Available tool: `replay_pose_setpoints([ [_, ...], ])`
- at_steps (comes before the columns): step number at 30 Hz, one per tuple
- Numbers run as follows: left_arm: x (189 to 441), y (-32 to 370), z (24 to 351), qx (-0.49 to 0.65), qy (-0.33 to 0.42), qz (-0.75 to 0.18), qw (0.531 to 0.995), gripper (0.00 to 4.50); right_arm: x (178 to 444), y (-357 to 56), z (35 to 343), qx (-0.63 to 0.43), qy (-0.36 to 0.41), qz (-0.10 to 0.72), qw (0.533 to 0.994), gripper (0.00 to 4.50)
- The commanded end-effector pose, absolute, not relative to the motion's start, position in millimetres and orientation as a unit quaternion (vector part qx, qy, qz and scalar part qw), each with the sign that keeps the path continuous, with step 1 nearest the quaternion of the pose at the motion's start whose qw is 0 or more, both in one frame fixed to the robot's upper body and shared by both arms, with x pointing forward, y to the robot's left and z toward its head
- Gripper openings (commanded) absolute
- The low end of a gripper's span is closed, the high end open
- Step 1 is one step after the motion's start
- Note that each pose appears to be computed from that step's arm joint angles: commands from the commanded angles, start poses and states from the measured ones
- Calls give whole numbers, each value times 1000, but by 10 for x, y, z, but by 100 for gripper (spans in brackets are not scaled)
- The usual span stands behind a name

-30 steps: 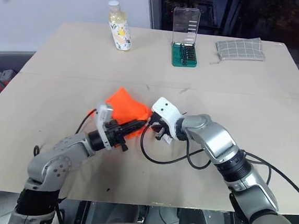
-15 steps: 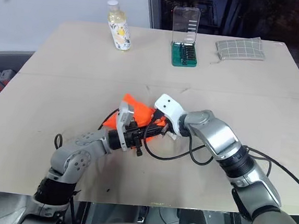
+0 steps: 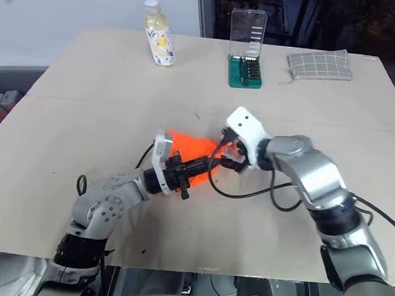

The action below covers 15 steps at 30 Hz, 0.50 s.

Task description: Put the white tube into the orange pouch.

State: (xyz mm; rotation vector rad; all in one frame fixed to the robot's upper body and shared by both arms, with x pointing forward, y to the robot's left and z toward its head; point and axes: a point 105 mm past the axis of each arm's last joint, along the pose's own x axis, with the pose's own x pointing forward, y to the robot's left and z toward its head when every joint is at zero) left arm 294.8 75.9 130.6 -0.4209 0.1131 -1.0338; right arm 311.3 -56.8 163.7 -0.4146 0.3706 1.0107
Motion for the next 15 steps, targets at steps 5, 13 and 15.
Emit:
replay_pose_setpoints([
  [5, 3018, 804, 1367, -206, 44, -472, 856, 0, 2731, -573, 1623, -194, 167, 550, 795, 449],
  [13, 3014, 809, 1353, -203, 46, -472, 857, 0, 3138, -1005, 1408, -314, 168, 421, 835, 449],
  [15, 3015, 801, 1354, -203, 46, -473, 856, 0, 3173, -1027, 1364, -330, 167, 415, 831, 449],
])
